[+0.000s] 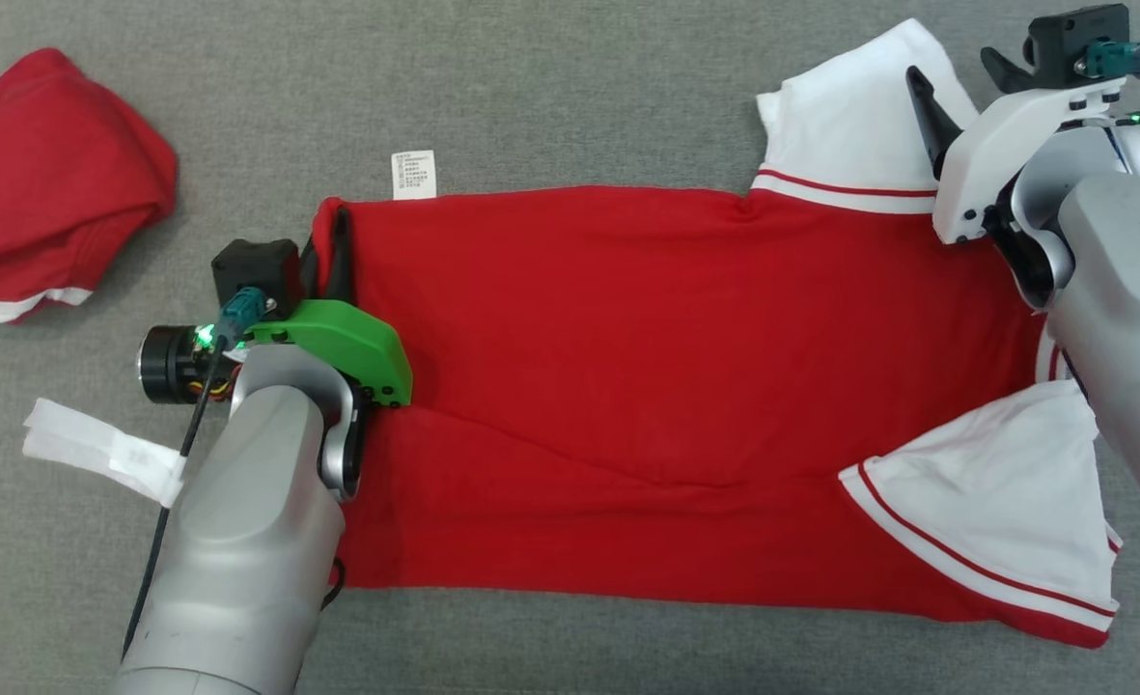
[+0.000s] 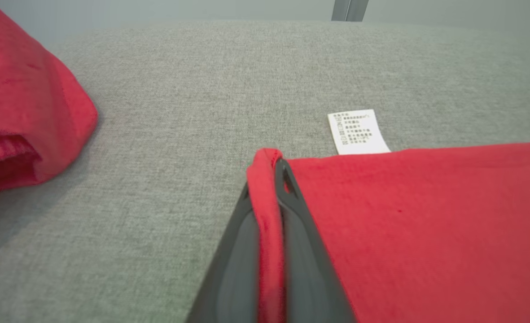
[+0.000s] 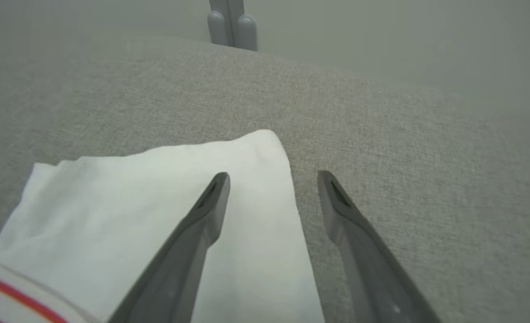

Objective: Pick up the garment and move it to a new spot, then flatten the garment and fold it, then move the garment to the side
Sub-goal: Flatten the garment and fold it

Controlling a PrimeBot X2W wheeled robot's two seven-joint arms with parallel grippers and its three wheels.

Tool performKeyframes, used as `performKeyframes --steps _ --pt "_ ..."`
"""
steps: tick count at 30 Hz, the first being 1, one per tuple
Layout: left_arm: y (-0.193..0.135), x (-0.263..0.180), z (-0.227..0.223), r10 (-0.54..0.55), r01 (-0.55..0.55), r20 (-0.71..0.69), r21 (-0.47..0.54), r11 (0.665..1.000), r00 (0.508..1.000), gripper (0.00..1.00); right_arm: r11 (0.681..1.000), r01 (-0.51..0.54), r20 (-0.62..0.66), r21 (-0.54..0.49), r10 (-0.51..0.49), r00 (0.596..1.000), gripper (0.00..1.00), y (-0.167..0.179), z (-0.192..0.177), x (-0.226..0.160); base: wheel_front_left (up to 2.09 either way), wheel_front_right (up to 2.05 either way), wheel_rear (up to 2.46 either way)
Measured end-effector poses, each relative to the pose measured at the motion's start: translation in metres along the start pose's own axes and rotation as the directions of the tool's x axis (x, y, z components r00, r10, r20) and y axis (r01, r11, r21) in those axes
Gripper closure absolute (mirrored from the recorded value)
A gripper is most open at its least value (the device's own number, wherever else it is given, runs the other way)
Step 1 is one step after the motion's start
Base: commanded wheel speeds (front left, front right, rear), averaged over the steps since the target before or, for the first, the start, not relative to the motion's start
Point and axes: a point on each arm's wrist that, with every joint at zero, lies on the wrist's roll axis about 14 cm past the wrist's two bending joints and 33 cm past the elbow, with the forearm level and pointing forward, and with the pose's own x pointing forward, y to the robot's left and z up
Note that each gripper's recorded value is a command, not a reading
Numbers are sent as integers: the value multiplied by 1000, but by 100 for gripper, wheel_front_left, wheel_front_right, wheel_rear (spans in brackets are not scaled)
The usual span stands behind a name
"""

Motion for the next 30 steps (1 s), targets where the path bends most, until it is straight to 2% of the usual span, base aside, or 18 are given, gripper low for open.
performKeyframes --steps 9,10,11,12,16,21,25,30 --pt "0 2 -8 3 -3 -8 -11 1000 1000 100 998 -22 -75 -63 18 997 0 2 -14 35 0 0 0" --pt "0 2 -8 6 -6 -10 -11 1000 1000 100 998 -23 -77 -64 18 997 15 2 -14 38 0 0 0" --pt "1 3 -10 9 -9 -14 -12 1000 1000 100 997 -29 -82 -69 23 996 55 4 -16 42 0 0 0" --pt "2 3 -12 12 -13 -17 -13 1000 1000 100 997 -32 -86 -74 26 996 100 5 -17 44 0 0 0" --pt "4 5 -12 23 -23 -16 -18 1000 1000 100 996 -32 -70 -80 26 997 100 4 -15 48 0 0 0" --pt "3 8 2 28 -27 21 -14 1000 999 100 996 22 -3 -86 -22 1000 100 -17 -4 40 0 0 0" --pt "-1 12 24 18 -18 82 2 1000 996 100 994 60 122 -89 -49 991 100 -29 33 33 0 0 0" --pt "-5 14 42 -9 6 128 26 1000 992 100 991 89 198 -95 -69 978 100 -37 61 19 0 0 0"
